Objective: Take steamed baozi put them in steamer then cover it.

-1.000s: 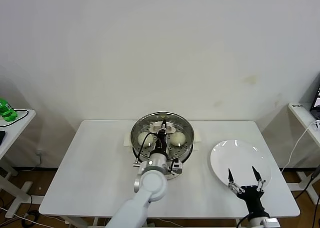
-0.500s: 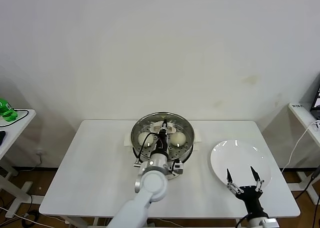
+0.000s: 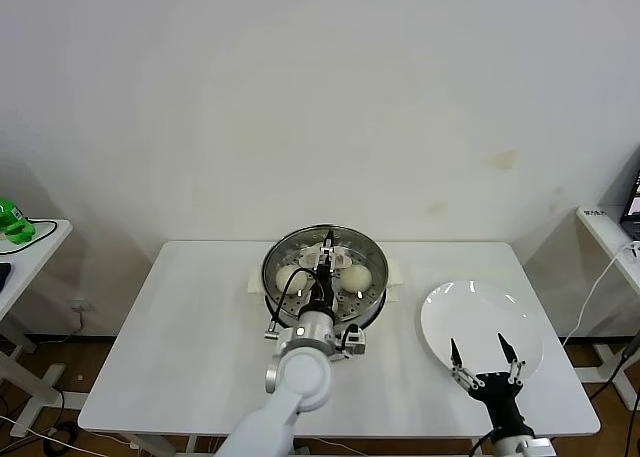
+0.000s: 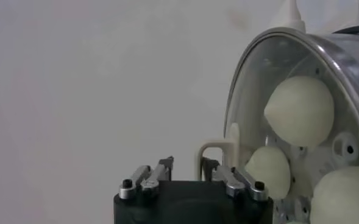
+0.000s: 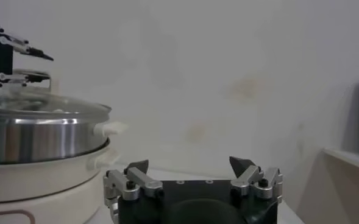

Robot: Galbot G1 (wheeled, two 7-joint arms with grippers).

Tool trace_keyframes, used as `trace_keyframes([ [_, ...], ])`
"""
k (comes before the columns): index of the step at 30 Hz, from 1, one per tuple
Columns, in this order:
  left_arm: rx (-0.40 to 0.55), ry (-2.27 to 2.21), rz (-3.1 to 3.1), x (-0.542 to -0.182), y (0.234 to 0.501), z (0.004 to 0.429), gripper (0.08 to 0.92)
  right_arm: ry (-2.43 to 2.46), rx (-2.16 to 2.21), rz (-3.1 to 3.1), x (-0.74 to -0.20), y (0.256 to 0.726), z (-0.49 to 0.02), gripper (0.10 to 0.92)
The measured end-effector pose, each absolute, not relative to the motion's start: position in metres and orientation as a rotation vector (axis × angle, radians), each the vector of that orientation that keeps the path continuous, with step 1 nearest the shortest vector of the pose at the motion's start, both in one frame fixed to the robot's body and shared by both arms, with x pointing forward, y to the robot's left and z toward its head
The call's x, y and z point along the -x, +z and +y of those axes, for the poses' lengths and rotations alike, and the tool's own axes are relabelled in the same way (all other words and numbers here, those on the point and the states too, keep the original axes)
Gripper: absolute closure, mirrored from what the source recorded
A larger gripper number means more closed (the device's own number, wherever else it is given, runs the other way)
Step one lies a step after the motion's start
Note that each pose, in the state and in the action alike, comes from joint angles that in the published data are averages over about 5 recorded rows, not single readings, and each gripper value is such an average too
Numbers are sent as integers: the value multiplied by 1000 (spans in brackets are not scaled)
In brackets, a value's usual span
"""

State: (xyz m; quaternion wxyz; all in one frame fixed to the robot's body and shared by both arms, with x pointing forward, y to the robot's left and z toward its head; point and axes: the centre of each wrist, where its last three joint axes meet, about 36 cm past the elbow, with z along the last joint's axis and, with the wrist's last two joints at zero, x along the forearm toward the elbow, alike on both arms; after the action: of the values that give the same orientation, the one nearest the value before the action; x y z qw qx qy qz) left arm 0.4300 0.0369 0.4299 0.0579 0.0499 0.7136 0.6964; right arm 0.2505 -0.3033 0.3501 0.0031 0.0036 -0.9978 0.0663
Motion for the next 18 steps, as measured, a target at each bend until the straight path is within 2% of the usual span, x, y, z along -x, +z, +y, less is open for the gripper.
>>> trace_keyframes([
  [6,-151,2099,2168,-420,433,43,196,210,-12,-3129,-250,351,-303,199],
  [18,-134,2000,2208,-380,452,70,177,218,-10,-3135,-248,352,-303,200],
])
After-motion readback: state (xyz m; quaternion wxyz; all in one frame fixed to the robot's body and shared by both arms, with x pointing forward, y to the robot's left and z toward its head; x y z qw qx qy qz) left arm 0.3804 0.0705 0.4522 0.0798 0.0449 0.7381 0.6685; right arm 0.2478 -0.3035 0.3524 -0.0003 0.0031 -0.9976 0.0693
